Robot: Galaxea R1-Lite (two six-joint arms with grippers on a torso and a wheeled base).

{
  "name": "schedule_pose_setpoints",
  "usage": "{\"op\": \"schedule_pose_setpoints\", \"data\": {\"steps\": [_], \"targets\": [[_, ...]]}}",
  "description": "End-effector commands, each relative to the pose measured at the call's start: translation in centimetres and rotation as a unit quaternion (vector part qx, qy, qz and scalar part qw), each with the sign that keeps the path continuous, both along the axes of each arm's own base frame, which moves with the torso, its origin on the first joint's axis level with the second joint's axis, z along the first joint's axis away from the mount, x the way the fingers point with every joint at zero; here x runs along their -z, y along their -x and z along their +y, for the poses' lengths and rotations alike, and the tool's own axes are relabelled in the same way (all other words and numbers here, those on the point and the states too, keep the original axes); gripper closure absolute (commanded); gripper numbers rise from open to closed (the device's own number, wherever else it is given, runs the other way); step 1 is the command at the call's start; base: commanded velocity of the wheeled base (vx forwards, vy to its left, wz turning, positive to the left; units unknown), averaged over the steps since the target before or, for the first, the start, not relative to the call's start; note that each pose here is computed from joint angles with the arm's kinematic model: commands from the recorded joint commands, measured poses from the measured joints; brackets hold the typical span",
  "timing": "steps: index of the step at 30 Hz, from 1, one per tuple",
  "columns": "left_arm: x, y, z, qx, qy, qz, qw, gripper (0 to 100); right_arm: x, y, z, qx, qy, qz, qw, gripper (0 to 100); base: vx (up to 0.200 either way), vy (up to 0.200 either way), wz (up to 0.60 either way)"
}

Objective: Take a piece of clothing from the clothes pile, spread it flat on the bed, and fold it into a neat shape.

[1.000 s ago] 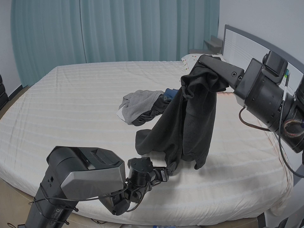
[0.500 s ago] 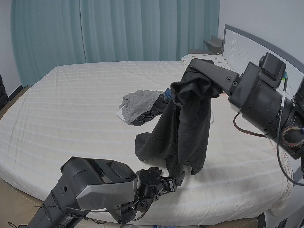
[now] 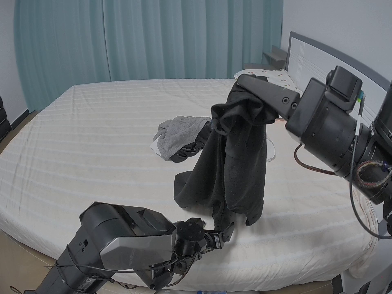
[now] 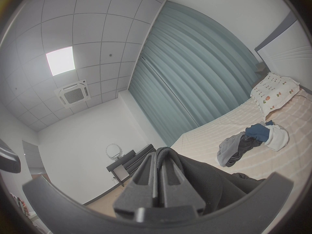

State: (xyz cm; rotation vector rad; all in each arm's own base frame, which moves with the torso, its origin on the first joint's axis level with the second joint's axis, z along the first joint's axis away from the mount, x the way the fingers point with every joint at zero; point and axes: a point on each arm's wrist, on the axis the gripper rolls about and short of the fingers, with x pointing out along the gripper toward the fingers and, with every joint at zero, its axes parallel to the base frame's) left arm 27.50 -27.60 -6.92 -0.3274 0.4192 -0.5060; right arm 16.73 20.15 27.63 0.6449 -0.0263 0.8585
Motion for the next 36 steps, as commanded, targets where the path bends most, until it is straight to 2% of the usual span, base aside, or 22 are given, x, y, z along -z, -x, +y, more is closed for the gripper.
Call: {"op": "schedule_pose_setpoints", "data": {"steps": [1,2,3,8,11,15,16,18,19,21,22,24,27,28,30,31,32,36], "targets": [[0.6,-1.4,-0.1,-0.014,0.011,-0.009,0.9998,0,-1.0,0.7,-0.6,-0.003,-0.017,-0.014,0.9998,100,0.000,0.000,0.00],[0.5,-1.5,-0.2,-0.014,0.013,-0.011,0.9998,0,-1.1,0.7,-0.6,-0.003,-0.018,-0.014,0.9997,100,0.000,0.000,0.00],[0.5,-1.6,-0.1,-0.014,0.013,-0.011,0.9998,100,-1.1,0.7,-0.6,-0.003,-0.018,-0.014,0.9997,100,0.000,0.000,0.00],[0.6,-1.8,-0.3,-0.020,0.015,-0.016,0.9996,100,-0.1,0.0,-1.0,0.012,-0.004,-0.003,0.9999,100,0.000,0.000,0.00],[0.0,-1.7,0.6,-0.045,0.006,-0.016,0.9988,100,0.9,-1.2,-1.7,0.033,0.013,0.010,0.9993,100,0.000,0.000,0.00],[-4.2,-2.1,2.6,-0.080,0.018,-0.035,0.9960,100,2.3,-3.0,-2.2,0.063,0.032,0.028,0.9971,100,0.000,0.000,0.00],[-6.3,-2.3,3.6,-0.092,0.025,-0.043,0.9945,100,3.0,-3.8,-2.3,0.074,0.042,0.038,0.9956,100,0.000,0.000,0.00],[-6.7,-2.4,3.8,-0.094,0.026,-0.044,0.9942,100,3.1,-3.9,-2.4,0.077,0.043,0.039,0.9954,100,0.000,0.000,0.00],[-10.7,-2.8,5.4,-0.115,0.038,-0.053,0.9912,100,4.2,-5.5,-2.7,0.095,0.056,0.054,0.9924,100,0.000,0.000,0.00],[-14.0,-3.2,6.9,-0.134,0.053,-0.068,0.9872,100,4.9,-6.6,-2.8,0.108,0.064,0.064,0.9901,100,0.000,0.000,0.00],[-14.2,-3.2,6.9,-0.135,0.053,-0.068,0.9870,100,5.0,-6.7,-2.8,0.109,0.064,0.064,0.9899,100,0.000,0.000,0.00],[-18.8,-3.5,8.7,-0.155,0.062,-0.080,0.9828,100,5.8,-8.7,-3.2,0.140,0.070,0.072,0.9851,100,0.000,0.000,0.00],[-22.7,-3.5,9.9,-0.169,0.070,-0.083,0.9795,100,4.5,-10.3,-4.3,0.170,0.044,0.049,0.9832,100,0.000,0.000,0.00],[-24.8,-3.2,10.3,-0.175,0.093,-0.086,0.9765,100,3.6,-10.9,-5.1,0.184,0.029,0.032,0.9820,100,0.000,0.000,0.00],[-27.0,-2.9,10.7,-0.177,0.126,-0.088,0.9722,100,2.2,-11.2,-5.8,0.195,0.009,0.010,0.9807,100,0.000,0.000,0.00],[-27.2,-2.9,10.8,-0.177,0.128,-0.089,0.9719,100,2.2,-11.2,-5.8,0.195,0.008,0.009,0.9807,100,0.000,0.000,0.00],[-28.4,-2.7,11.5,-0.172,0.137,-0.086,0.9717,100,1.0,-11.1,-6.2,0.201,-0.011,-0.015,0.9794,100,0.000,0.000,0.00],[-27.9,-2.0,12.2,-0.166,0.134,-0.072,0.9743,100,1.2,-10.5,-6.1,0.195,-0.018,-0.023,0.9804,100,0.000,0.000,0.00]]}}
